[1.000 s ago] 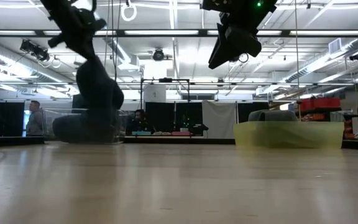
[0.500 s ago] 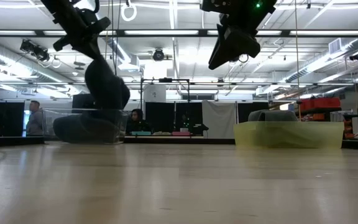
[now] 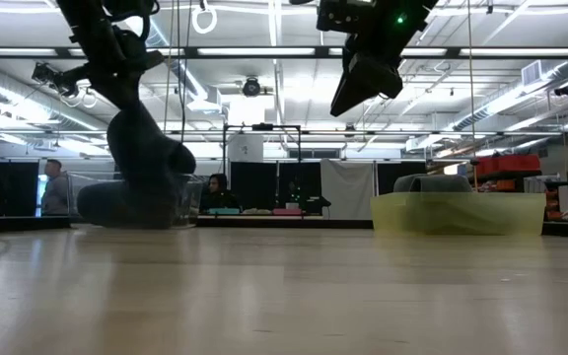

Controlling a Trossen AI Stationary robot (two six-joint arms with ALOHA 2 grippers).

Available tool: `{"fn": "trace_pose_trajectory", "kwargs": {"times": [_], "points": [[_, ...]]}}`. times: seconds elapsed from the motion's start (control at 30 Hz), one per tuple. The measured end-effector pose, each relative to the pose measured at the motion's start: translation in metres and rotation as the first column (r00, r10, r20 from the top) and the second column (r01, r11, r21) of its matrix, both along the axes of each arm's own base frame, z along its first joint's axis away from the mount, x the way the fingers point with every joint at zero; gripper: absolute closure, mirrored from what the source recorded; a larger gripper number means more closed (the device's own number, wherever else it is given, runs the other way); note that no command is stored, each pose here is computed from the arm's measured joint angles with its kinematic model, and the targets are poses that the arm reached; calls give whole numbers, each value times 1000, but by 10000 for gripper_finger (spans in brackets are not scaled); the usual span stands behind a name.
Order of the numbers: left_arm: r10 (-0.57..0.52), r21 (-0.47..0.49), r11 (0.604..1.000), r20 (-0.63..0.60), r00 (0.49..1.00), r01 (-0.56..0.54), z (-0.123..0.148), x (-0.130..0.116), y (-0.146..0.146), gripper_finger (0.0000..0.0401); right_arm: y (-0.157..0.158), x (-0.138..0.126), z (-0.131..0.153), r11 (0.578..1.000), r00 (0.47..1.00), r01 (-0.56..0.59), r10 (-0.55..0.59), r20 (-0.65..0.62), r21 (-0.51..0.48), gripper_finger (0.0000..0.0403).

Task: Pick & Place hat
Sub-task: Put the blue cap into the transparent bin

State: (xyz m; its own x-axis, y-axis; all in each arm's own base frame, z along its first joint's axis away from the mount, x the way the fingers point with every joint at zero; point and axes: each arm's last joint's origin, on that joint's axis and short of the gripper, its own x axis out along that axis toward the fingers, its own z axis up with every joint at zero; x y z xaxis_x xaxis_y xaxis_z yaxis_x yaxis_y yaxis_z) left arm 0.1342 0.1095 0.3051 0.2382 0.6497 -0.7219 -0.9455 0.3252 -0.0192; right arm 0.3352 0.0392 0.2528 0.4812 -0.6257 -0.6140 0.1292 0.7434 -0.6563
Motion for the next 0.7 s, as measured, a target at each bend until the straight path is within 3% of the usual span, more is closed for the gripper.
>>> {"fn": "trace_pose_trajectory", "kwargs": {"times": [0.33,0.5,0.7], "points": [[47,70,997,-81,996,-42,2,-7,-1,270,-1,1,-1,998,1000,-26,26,-8,53,302],[77,135,988,-47,996,-70,20,-15,-6,267,-1,1,-1,998,1000,-25,26,-6,53,302],[35,201,979,-32,999,-28,41,-22,-10,279,0,2,0,998,1000,-26,26,9,55,302]]}}
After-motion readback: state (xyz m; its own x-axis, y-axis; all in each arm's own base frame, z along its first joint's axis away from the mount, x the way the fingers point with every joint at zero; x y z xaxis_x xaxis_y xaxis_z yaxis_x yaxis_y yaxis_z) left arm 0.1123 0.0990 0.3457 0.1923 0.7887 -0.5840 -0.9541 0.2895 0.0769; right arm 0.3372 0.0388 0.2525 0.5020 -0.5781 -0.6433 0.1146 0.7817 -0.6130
